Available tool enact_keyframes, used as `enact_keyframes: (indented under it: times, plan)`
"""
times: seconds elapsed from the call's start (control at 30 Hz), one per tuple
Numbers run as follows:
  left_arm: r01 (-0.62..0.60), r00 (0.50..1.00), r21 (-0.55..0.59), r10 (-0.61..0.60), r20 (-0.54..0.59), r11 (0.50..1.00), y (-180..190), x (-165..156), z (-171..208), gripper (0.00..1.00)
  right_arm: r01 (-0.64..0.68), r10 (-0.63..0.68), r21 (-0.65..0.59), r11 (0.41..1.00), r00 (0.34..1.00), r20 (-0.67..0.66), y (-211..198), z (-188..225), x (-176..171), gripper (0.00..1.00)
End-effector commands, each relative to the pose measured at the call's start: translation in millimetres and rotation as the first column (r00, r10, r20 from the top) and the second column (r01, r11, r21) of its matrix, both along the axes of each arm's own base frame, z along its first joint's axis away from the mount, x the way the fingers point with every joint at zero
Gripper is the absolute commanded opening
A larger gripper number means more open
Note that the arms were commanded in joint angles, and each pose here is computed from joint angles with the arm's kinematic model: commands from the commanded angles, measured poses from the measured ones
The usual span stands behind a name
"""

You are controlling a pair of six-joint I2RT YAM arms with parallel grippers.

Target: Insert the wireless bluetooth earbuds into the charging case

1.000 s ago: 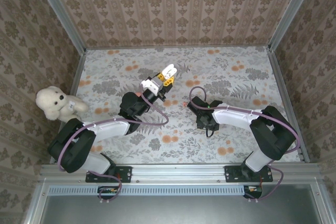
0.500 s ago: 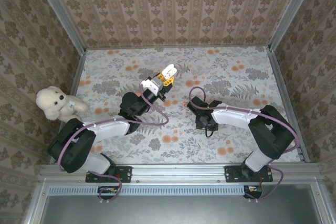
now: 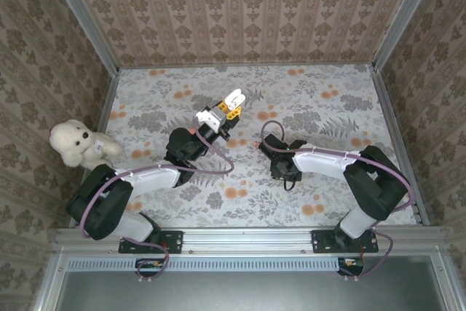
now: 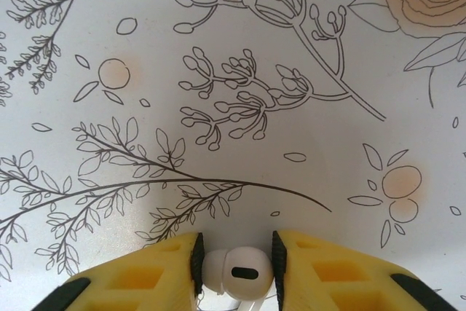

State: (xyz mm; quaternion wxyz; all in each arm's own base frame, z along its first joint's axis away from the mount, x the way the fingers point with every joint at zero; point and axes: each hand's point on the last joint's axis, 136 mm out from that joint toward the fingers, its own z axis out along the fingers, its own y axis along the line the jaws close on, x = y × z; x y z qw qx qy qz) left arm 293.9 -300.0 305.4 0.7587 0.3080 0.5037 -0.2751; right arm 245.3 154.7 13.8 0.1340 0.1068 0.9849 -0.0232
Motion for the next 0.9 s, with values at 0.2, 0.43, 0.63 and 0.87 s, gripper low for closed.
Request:
enact_keyframes:
  times: [0.2, 0.43, 0.63, 0.87]
  plan:
    - [-0.003, 0.998, -0.049, 0.006, 0.063, 0.999, 5, -2, 24, 0.0, -0.014, 0.014, -0.013, 1.0, 0.999, 0.049, -14, 10, -8, 0.31]
    - [0.0, 0.998, -0.051, 0.003, 0.067, 0.999, 4, -2, 26, 0.0, -0.049, 0.033, 0.06, 0.997, 0.968, 0.25, -11, 65, 11, 0.31]
    - [0.019, 0.997, -0.051, -0.015, 0.07, 0.999, 1, -4, 28, 0.0, -0.161, 0.095, 0.088, 0.983, 0.857, 0.507, 3, 156, 48, 0.31]
    - [0.054, 0.996, -0.054, -0.05, 0.072, 0.997, -4, -8, 32, 0.0, -0.31, 0.182, 0.028, 0.95, 0.629, 0.755, 21, 272, 91, 0.32]
